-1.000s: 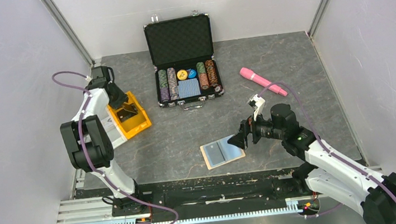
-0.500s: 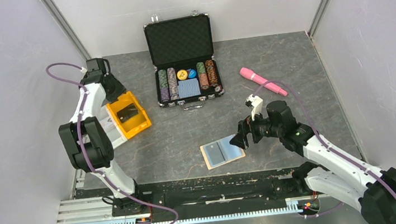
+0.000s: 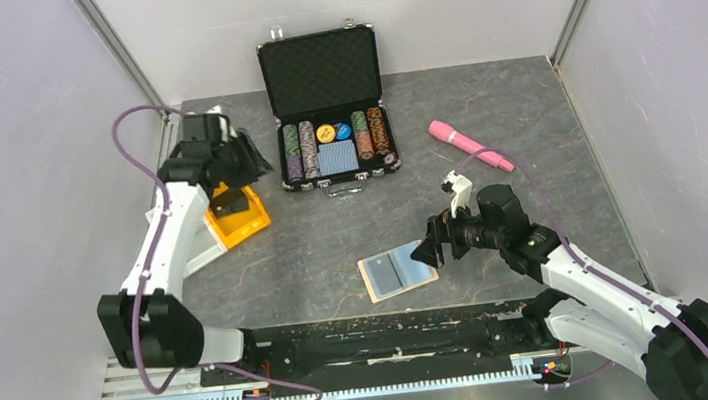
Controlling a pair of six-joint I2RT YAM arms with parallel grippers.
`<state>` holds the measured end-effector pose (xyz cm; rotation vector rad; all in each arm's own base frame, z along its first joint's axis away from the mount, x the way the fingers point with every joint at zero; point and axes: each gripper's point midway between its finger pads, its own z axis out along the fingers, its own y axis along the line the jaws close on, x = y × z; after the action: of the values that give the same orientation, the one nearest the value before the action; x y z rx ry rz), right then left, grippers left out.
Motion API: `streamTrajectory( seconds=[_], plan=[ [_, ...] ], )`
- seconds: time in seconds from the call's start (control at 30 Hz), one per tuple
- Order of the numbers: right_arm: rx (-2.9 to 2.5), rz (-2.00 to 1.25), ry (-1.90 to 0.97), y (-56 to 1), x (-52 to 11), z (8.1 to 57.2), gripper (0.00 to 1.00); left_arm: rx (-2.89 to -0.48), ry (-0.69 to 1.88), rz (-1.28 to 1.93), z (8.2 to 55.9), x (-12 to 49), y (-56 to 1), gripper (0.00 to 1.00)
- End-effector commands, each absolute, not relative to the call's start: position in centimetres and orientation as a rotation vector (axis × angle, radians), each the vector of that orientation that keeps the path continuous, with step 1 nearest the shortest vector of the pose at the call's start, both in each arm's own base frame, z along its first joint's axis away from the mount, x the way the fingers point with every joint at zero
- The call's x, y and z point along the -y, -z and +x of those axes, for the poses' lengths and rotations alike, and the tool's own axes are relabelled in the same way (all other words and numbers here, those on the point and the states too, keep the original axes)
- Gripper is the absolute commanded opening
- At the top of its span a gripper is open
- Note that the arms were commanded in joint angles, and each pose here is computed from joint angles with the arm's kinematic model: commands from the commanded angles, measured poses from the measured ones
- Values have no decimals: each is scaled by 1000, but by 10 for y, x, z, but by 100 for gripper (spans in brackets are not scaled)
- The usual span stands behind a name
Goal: Take the credit cards out of the card holder
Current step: Remove the credit card from the card holder.
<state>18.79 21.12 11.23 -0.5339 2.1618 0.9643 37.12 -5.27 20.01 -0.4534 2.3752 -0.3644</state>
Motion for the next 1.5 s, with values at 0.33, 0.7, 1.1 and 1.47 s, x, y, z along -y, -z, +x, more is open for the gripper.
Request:
streamTrajectory(
  seconds=[0.33, 0.7, 1.1, 1.47],
  plan=[
    [-2147, -448, -1077, -106, -236, 180, 69, -2417, 977, -24, 240, 206, -181, 44],
    [-2217, -470, -1045, -77, -259, 172, 48, -2459, 1151, -42, 192, 255, -109, 30],
    [-2274, -557, -407, -57, -266, 188, 81, -2355, 839, -184, 201, 203, -104, 41],
    [-2318, -653, -237, -33, -292, 182, 79, -2298, 768, -203, 192, 177, -117, 44]
  ],
)
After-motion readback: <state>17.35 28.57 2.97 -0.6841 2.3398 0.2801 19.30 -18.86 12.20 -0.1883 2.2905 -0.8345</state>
